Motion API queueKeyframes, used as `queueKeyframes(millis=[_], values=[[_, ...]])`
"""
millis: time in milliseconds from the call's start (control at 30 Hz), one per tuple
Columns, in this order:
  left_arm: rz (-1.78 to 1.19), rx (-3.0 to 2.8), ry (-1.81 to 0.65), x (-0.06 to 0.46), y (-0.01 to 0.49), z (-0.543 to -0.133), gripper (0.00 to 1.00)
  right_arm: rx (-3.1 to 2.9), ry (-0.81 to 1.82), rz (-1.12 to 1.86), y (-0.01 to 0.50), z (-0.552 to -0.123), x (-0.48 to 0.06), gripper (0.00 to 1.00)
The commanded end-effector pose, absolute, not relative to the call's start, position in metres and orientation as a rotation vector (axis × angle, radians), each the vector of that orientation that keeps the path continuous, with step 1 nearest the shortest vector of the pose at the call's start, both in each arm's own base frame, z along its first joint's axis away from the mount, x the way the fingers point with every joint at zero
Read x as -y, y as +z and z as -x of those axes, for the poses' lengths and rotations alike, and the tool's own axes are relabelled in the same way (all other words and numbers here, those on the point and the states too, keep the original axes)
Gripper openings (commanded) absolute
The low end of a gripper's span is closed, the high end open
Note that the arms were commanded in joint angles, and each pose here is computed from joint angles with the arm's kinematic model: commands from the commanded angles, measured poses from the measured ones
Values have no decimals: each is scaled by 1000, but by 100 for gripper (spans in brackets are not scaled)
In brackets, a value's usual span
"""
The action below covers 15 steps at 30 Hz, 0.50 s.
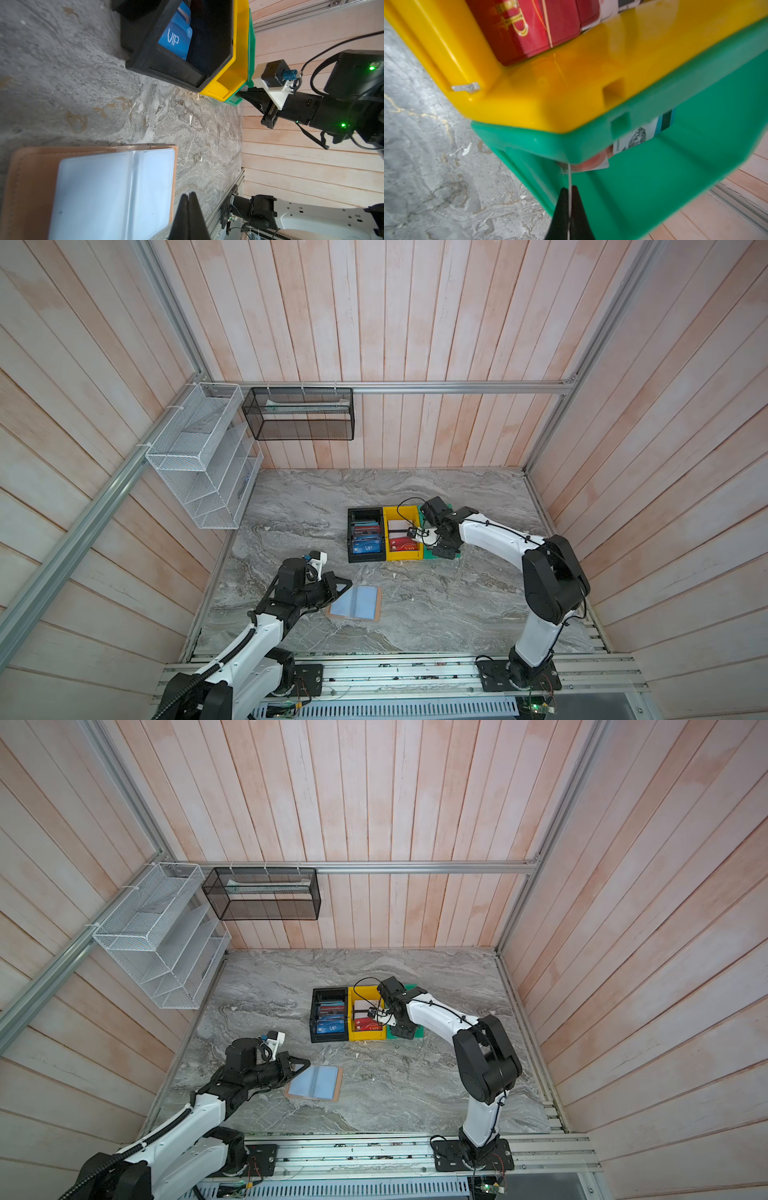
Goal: Take the credit cards out of the card holder
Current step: Place the credit card in the storage box.
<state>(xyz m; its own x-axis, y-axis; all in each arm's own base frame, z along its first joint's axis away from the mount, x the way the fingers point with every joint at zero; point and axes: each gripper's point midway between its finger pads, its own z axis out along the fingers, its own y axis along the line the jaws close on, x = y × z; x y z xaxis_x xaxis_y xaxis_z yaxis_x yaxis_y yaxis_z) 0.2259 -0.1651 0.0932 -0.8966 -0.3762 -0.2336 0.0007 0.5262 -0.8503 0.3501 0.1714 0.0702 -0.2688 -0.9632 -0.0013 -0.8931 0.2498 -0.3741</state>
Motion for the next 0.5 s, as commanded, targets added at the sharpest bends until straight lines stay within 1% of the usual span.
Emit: queueKeyframes(millis=[0, 200, 333, 400, 467], values=[[301, -2370, -1314, 163, 91, -227, 0, -2267, -497, 1741, 76, -349, -166, 2], [299, -2369, -1312, 163, 91, -226, 0, -2262, -526, 1725, 77, -353, -163, 9], [301, -2369, -1309, 163, 91, -227, 0, -2258, -532, 1716, 79, -355, -163, 12], [299, -2368, -1308, 163, 91, -227, 0, -2258, -521, 1714, 80, -356, -165, 11], [302, -2371, -1306, 163, 90, -227, 0, -2266, -481, 1723, 80, -353, -168, 8]])
